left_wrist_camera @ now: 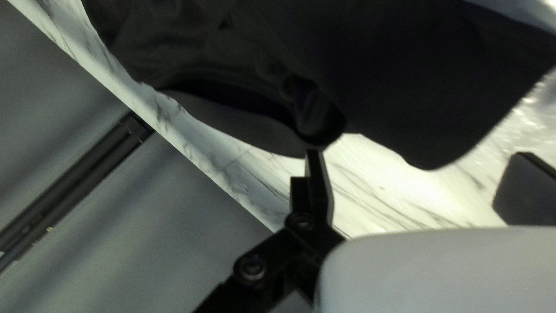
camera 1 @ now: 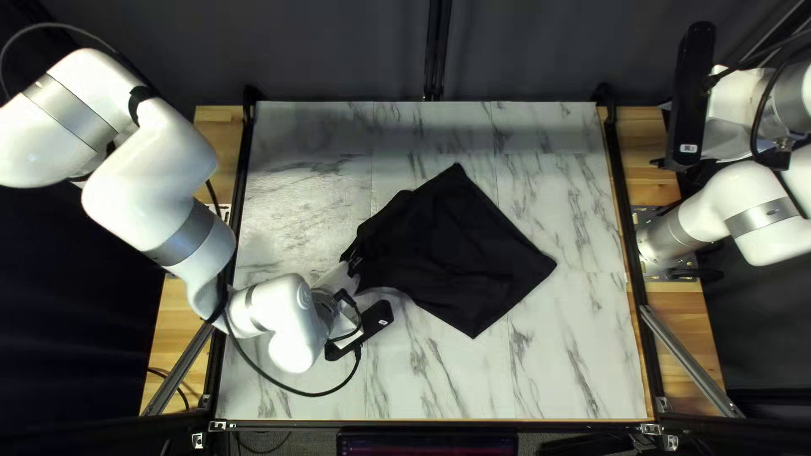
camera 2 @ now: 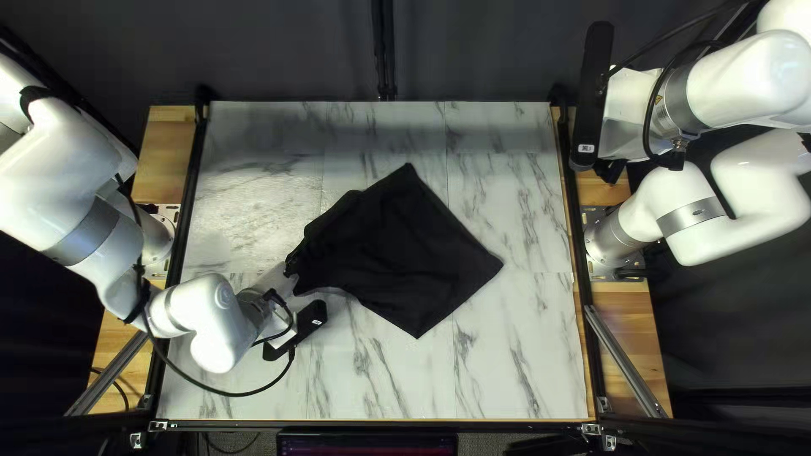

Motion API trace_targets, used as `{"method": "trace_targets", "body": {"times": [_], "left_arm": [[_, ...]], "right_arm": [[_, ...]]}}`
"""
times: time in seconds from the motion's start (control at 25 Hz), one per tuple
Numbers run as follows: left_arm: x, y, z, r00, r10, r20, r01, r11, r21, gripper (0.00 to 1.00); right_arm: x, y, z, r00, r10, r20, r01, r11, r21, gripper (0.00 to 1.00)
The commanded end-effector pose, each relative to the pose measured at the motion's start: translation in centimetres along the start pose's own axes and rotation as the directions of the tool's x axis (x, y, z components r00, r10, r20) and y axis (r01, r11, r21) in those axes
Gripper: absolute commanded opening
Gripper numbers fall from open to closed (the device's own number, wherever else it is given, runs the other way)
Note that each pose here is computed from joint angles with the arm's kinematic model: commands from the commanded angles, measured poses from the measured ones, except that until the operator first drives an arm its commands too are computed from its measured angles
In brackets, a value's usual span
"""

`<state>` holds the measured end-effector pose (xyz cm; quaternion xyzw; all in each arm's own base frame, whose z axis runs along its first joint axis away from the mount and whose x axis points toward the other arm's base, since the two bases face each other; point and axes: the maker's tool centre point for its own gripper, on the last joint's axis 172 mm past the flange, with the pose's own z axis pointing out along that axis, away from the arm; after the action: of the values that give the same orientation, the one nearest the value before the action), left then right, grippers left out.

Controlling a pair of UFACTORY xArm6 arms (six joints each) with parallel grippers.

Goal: Fold t-shirt

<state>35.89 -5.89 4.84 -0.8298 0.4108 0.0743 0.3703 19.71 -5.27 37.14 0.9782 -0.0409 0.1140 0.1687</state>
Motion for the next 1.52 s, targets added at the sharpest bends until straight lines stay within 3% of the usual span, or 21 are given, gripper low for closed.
{"method": "trace_targets", "body": {"times": [0.04, 0.24, 0.56, 0.8, 1.0, 1.36, 1.52], "left_arm": [[-0.1, 0.2, 0.0, 1.0, 0.008, -0.001, -0.008, 1.0, 0.0, 1.0], [0.3, 0.3, 0.2, 1.0, 0.013, -0.004, -0.013, 1.0, 0.001, 1.0], [2.5, -1.3, -0.1, 0.999, 0.029, -0.043, -0.028, 0.999, 0.015, 1.0], [2.2, -2.9, -2.7, 0.996, 0.017, -0.089, -0.012, 0.998, 0.06, 1.0], [1.9, -3.4, -3.0, 0.991, -0.005, -0.135, 0.016, 0.997, 0.078, 1.0], [2.8, -2.7, -4.8, 0.988, -0.03, -0.152, 0.04, 0.997, 0.064, 1.0], [4.3, -2.9, -5.6, 0.985, -0.119, -0.125, 0.121, 0.993, 0.009, 1.0]], "right_arm": [[0.0, 0.0, 0.0, 1.0, 0.0, 0.0, 0.0, 1.0, 0.0, 1.0], [0.0, 0.0, 0.0, 1.0, 0.0, 0.0, 0.0, 1.0, 0.0, 1.0], [0.0, 0.0, 0.0, 1.0, 0.0, 0.0, 0.0, 1.0, 0.0, 1.0], [0.0, 0.0, 0.0, 1.0, 0.0, 0.0, 0.0, 1.0, 0.0, 1.0], [0.0, 0.0, 0.0, 1.0, 0.0, 0.0, 0.0, 1.0, 0.0, 1.0], [0.0, 0.0, 0.0, 1.0, 0.0, 0.0, 0.0, 1.0, 0.0, 1.0], [0.0, 0.0, 0.0, 1.0, 0.0, 0.0, 0.0, 1.0, 0.0, 1.0]]}}
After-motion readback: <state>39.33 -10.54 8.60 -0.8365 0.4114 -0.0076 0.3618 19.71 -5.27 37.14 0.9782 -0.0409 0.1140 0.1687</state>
